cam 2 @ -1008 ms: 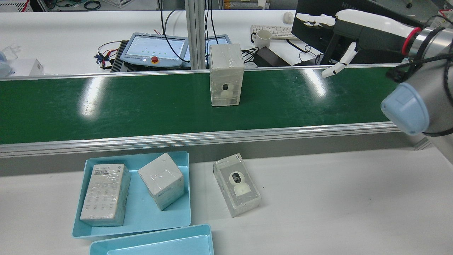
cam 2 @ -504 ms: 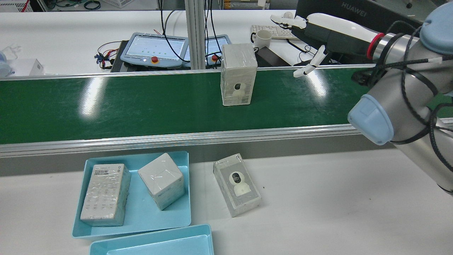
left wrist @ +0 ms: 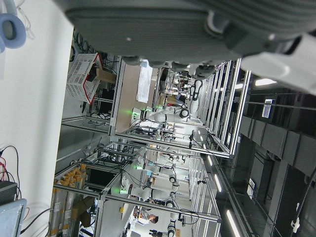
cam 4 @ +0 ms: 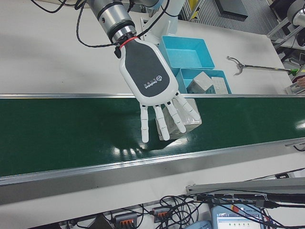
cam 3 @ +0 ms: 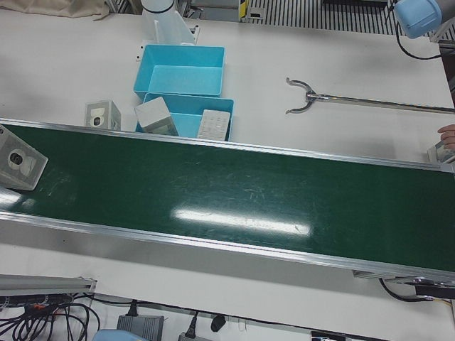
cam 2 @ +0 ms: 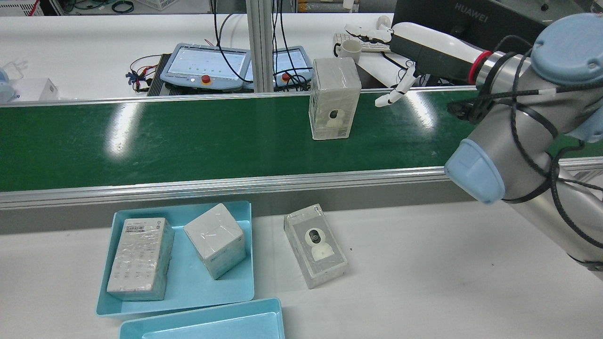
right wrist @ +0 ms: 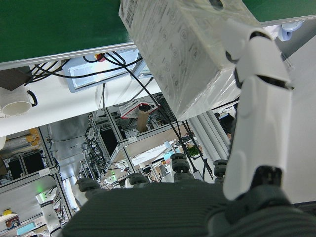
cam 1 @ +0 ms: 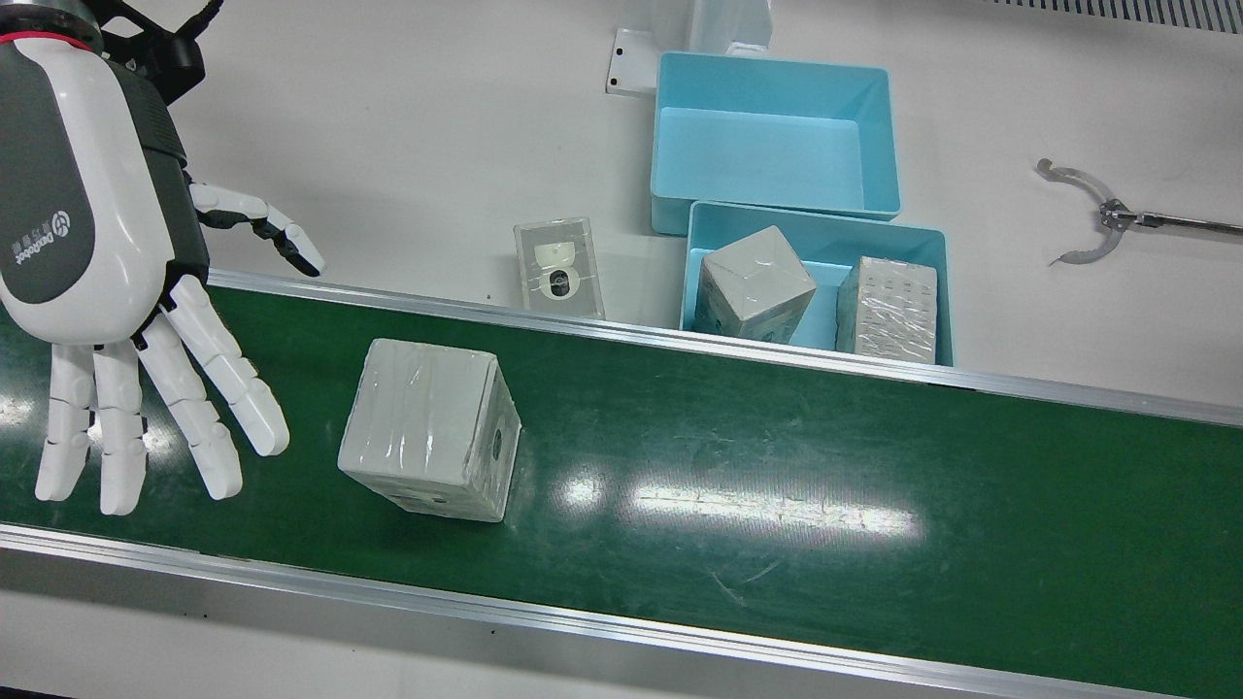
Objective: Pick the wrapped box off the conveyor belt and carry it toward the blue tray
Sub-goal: 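Reach the right hand to the white wrapped box and close fingers around it, then carry the wrapped box with the right hand along the belt, away from the trays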
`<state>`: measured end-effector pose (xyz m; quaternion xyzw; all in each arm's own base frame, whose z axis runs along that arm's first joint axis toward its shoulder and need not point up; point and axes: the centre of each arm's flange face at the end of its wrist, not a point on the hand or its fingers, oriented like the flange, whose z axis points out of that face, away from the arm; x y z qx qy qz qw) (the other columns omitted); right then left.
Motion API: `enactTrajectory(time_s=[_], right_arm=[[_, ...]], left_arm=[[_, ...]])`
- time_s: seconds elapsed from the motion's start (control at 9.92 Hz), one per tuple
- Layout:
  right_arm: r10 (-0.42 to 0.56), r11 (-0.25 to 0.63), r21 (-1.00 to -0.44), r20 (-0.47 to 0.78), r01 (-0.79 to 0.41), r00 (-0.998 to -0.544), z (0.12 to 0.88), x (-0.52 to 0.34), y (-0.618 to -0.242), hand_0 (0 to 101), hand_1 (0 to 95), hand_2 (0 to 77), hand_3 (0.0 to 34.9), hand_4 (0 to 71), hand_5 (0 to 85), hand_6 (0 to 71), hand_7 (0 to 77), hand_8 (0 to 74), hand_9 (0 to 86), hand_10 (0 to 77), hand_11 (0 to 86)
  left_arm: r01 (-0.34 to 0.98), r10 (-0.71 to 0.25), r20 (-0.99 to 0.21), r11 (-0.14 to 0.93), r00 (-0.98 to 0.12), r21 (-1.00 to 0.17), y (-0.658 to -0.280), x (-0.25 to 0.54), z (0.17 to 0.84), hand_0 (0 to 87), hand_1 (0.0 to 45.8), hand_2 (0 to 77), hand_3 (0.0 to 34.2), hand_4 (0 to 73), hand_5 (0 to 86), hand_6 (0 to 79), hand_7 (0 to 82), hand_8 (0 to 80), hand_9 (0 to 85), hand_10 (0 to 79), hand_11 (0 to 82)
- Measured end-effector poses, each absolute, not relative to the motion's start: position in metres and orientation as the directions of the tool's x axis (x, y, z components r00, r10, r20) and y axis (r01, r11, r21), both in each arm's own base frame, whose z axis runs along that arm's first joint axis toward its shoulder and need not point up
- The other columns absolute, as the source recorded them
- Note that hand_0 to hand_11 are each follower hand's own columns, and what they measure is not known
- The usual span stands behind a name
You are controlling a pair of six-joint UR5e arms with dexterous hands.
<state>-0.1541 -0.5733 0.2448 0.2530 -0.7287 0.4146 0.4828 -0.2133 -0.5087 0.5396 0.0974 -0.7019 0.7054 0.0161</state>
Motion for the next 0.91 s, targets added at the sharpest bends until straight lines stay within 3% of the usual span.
enactTrajectory(time_s=[0.91], right_arm=[[0.051,0.5,-0.365,0.918,-0.785,-0.394,0.251,-0.165,-0.586,46,16.9,26.7,30.3,1.1,1.1,0.0,0.0,0.0,1.1,0.0,1.6]], left_arm=[[-0.159,-0.114,0.16,-0.014,-0.981,-0.987,-0.509,-0.213,0.54,0.0,0.0,1.1,0.0,0.5,0.5,0.5,0.5,0.5,0.5,0.5,0.0]])
